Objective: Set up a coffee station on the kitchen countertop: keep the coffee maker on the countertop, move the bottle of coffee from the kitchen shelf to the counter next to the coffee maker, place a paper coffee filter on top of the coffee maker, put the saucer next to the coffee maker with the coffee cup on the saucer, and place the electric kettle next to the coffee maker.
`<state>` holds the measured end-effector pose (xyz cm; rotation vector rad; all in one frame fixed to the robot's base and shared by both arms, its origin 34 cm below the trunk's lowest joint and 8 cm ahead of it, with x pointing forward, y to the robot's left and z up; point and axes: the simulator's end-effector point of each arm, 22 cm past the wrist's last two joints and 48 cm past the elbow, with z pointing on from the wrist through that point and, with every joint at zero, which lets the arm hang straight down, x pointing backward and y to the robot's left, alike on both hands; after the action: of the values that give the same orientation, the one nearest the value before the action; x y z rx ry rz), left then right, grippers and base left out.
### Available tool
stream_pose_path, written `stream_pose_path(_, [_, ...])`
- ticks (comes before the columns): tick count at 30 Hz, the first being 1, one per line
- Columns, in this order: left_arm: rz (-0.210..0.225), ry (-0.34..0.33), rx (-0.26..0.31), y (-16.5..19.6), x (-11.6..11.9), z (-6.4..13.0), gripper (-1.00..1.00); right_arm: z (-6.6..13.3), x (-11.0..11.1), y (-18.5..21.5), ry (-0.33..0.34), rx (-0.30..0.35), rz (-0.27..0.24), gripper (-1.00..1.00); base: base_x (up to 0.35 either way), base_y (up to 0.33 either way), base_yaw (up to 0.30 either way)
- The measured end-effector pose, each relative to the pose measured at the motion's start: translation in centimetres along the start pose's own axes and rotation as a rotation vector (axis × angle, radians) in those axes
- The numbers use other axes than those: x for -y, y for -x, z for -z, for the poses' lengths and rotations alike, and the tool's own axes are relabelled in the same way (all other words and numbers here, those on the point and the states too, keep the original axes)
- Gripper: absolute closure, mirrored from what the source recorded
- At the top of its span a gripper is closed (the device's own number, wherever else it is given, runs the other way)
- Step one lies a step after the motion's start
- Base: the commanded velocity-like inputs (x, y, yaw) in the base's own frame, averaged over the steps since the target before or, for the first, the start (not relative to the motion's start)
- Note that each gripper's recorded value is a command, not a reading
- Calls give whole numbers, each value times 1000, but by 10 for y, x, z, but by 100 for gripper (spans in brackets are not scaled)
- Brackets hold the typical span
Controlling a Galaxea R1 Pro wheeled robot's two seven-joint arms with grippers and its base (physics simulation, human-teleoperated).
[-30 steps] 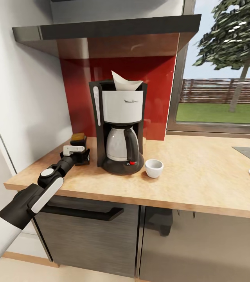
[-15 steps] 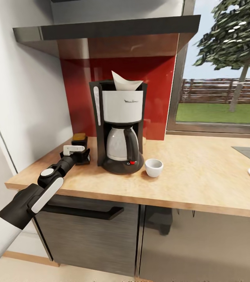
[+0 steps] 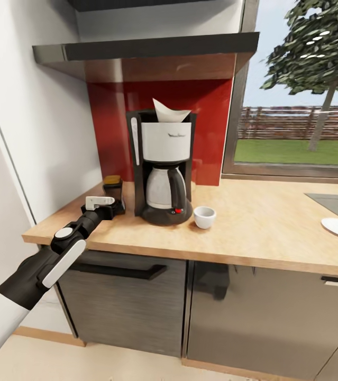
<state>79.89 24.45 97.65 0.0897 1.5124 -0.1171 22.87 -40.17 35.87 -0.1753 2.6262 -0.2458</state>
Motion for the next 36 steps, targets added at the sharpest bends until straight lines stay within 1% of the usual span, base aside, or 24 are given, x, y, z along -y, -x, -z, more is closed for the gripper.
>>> stream_pose_path(16, [1,-3,2,1,1,0,-100,0,0,0,-1,1,0,-100,-190,0,0])
stream_pose_path(25, [0,-33,32,17,14,5,-100,0,0,0,-1,0,0,-100,-54,0,0])
stream_pose_path(32, [-8,-51,20,20,22,8,-100,0,0,0,-1,0,0,-100,-190,0,0])
stream_pose_path(36, [-10,-64,23,23,28,10,-100,0,0,0,-2,0,0,-100,-64,0,0])
